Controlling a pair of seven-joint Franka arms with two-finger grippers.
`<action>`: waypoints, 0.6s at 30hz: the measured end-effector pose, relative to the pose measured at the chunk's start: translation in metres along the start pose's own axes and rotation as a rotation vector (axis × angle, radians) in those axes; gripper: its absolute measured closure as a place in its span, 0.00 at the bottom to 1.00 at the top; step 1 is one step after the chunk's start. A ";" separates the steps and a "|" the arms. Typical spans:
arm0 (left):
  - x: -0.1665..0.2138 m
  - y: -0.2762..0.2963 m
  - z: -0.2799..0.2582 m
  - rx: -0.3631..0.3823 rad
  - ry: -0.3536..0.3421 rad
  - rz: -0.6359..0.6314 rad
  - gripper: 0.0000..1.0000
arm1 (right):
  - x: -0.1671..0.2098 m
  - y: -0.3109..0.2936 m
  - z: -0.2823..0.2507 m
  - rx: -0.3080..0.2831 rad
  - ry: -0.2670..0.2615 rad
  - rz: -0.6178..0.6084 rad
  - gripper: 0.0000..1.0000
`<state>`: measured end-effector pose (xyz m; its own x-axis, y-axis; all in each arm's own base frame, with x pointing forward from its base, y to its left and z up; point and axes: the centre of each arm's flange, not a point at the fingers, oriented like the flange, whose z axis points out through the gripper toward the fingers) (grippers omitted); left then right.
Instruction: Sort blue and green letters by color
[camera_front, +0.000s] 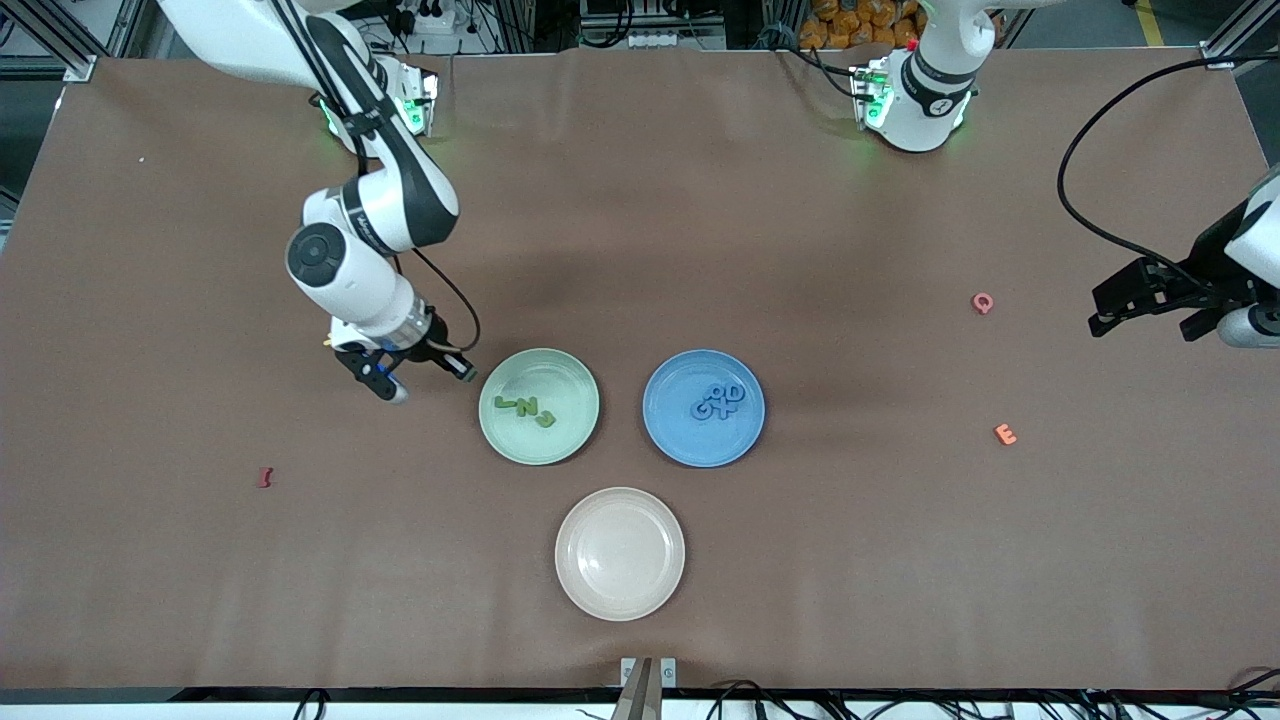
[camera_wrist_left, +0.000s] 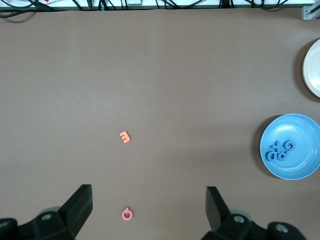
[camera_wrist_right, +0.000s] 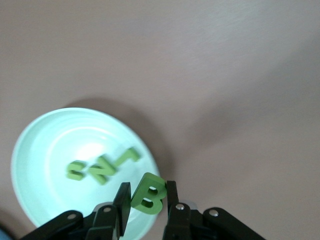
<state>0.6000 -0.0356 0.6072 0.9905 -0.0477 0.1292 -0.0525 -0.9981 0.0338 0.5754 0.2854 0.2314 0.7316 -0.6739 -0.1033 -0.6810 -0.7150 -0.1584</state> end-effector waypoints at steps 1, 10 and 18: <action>0.000 0.000 0.000 0.000 0.000 0.000 0.00 | 0.000 0.000 0.000 0.000 0.000 0.000 0.67; 0.000 0.000 0.000 0.000 0.001 0.000 0.00 | 0.001 -0.002 -0.002 0.004 0.002 0.001 0.37; 0.000 0.000 0.000 0.000 0.001 0.000 0.00 | 0.003 -0.002 -0.003 0.007 0.005 0.002 0.23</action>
<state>0.6001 -0.0354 0.6073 0.9904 -0.0472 0.1302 -0.0520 -0.9981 0.0342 0.5794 0.2844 0.2344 0.7299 -0.6764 -0.0990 -0.6824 -0.7122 -0.1647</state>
